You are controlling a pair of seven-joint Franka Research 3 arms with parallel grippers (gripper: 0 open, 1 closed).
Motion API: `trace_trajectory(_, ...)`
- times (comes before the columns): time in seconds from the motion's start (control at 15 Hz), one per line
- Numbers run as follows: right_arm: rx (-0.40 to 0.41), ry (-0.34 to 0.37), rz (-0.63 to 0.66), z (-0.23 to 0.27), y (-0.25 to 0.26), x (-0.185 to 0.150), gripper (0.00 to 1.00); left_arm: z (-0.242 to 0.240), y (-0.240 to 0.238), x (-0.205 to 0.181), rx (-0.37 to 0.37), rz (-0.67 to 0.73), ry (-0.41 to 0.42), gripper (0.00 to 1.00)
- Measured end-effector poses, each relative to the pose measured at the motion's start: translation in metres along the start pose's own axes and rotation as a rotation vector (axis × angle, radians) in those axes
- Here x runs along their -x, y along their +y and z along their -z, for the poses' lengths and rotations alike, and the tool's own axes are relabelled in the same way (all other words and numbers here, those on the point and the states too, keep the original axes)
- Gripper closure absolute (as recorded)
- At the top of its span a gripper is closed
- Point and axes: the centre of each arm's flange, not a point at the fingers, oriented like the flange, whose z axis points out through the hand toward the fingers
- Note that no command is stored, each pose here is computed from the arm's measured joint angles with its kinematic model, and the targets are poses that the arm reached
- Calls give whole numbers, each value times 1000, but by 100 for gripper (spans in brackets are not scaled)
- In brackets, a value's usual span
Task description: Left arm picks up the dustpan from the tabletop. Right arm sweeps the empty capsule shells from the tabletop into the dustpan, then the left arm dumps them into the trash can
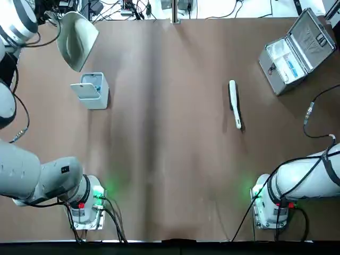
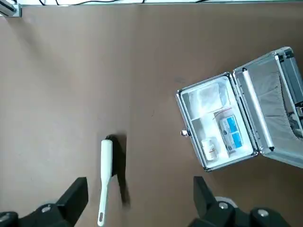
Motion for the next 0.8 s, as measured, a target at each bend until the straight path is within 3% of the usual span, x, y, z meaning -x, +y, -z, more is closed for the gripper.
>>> trace_trajectory(0.33,1,8,0,-1,0,-1,2,-11,-11,-48,-84,176,-113,67)
trace_trajectory(0.47,1,8,0,-1,0,-1,2,-18,-14,-62,-153,219,-142,67)
trace_trajectory(0.8,2,14,-1,0,1,-2,2,-46,-15,-89,-274,330,-142,67)
